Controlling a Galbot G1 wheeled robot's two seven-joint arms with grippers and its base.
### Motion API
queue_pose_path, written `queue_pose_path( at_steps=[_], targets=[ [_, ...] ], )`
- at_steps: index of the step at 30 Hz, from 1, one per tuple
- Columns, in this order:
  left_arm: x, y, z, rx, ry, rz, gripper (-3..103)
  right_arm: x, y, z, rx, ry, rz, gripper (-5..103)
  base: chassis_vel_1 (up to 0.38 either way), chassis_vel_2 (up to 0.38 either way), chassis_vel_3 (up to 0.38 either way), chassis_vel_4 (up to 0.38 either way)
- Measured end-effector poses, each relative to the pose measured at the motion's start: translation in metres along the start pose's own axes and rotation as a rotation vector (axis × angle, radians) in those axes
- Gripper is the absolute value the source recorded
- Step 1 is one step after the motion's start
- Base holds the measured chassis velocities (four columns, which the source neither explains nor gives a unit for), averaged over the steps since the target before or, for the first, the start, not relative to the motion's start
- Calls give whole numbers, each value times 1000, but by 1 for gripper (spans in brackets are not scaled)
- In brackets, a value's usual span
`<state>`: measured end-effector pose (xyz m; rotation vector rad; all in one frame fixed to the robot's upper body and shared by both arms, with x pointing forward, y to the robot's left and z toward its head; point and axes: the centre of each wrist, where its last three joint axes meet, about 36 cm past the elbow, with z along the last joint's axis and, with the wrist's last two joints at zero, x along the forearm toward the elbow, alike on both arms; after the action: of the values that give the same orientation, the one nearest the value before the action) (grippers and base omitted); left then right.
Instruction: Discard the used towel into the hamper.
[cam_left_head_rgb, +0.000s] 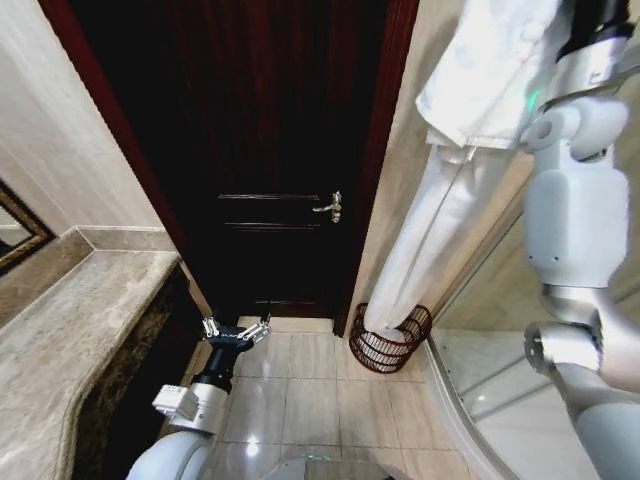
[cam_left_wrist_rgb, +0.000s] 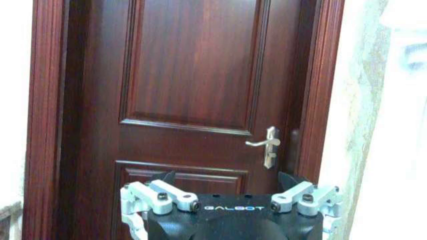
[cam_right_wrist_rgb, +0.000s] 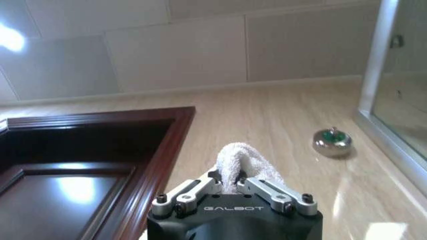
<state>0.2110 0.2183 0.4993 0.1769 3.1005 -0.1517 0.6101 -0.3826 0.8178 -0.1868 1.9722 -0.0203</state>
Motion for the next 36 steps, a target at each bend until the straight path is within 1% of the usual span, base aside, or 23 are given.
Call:
queue_pose_path(
  at_steps=[4,5,7,16,20,21,24,28,31,36],
  targets=[
    [0,0,0,0,0,0,100,27,-3,15,-9,41,20,7,0,0,0,0],
    [0,0,0,0,0,0,100,27,-3,15,-9,41,20,7,0,0,0,0],
    [0,0,0,0,0,0,100,45,-3,22,-16,64,31,7,0,0,0,0],
    [0,0,0,0,0,0,100,84,-1,37,-30,107,56,7,0,0,0,0],
    [0,0,0,0,0,0,100,134,1,56,-38,173,85,7,0,0,0,0],
    [0,0,0,0,0,0,100,134,1,56,-38,173,85,7,0,0,0,0],
    [0,0,0,0,0,0,100,171,3,65,-41,222,98,7,0,0,0,0],
    [0,0,0,0,0,0,100,186,4,69,-41,240,102,7,0,0,0,0],
    [0,0,0,0,0,0,100,208,6,74,-44,268,111,7,0,0,0,0],
    [0,0,0,0,0,0,100,226,7,77,-45,290,116,7,0,0,0,0]
  ],
)
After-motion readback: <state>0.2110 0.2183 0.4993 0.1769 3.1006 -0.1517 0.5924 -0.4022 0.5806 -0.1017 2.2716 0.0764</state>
